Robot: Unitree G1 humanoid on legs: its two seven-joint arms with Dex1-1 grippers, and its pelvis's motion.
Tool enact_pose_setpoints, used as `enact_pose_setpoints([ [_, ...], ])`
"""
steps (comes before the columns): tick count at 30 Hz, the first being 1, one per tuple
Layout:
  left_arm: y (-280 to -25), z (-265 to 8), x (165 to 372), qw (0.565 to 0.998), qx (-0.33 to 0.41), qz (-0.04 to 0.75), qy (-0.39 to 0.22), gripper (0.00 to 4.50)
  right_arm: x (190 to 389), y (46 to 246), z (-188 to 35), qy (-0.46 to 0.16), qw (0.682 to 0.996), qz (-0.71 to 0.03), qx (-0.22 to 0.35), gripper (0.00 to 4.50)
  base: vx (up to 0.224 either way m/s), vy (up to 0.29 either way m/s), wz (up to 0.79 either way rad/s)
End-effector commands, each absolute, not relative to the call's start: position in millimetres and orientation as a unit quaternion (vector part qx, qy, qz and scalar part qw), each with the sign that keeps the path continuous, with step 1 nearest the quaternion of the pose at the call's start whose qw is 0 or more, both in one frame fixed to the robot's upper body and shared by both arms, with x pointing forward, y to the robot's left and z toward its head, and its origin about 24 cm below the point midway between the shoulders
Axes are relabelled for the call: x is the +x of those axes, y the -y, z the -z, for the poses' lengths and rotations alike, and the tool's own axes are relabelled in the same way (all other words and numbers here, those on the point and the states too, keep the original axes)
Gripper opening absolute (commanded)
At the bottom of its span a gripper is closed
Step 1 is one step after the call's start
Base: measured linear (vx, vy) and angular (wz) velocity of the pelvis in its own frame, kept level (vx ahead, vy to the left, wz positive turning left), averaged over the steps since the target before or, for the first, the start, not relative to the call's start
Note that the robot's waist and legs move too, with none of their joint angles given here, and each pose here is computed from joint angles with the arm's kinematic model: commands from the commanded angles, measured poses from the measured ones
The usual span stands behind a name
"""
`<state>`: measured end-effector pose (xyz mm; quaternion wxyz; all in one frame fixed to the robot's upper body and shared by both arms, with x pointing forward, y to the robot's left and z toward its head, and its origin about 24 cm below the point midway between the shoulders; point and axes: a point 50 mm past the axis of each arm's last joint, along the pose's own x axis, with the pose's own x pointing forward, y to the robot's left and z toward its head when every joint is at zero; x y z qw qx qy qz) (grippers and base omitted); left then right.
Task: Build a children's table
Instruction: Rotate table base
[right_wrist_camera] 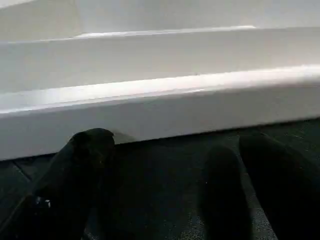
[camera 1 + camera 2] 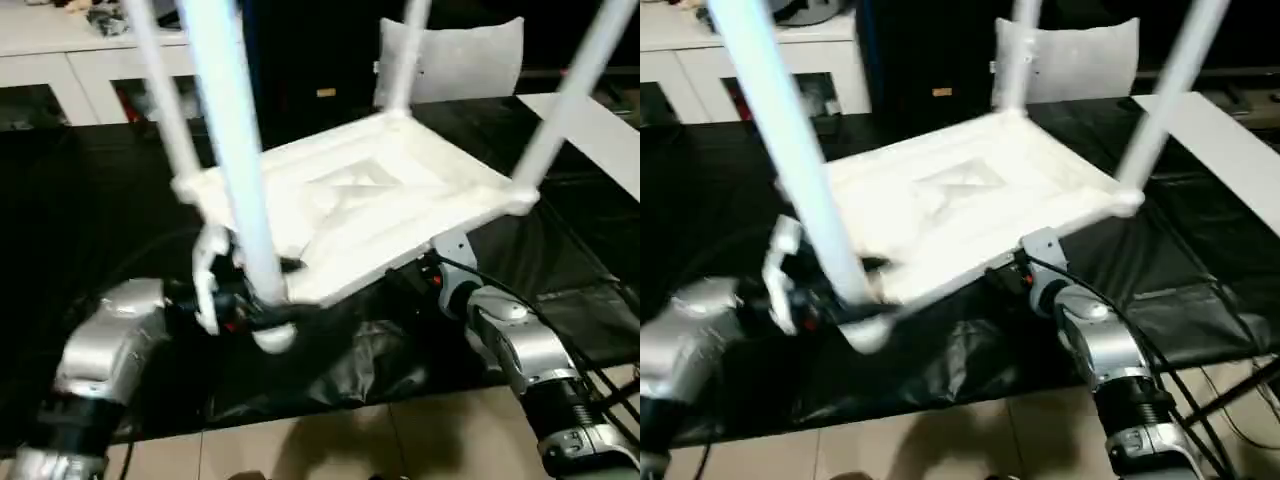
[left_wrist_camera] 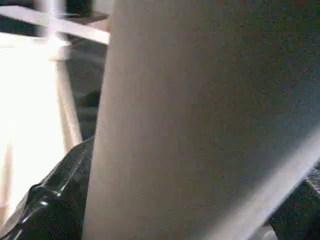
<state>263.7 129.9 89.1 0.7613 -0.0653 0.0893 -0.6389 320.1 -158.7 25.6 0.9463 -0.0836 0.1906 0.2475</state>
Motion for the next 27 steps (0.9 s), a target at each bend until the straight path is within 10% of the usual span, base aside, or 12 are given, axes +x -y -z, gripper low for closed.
enact_pose_setpoints([
  [1,-108,-92,254,0.729,-0.074,0.676,-0.081,4.49,326.8,131.7,-40,-0.149,0.939,-0.298,-0.084,4.50,0.000,0.000,0.00],
  [18,-57,-101,246,0.708,-0.114,0.694,-0.060,4.49,324.0,101.0,-39,-0.130,0.907,-0.388,-0.094,4.50,0.000,0.000,0.00],
  [27,-50,-104,266,0.765,-0.085,0.637,-0.033,4.49,326.1,107.5,-35,-0.124,0.917,-0.363,-0.106,4.50,0.000,0.000,0.00],
])
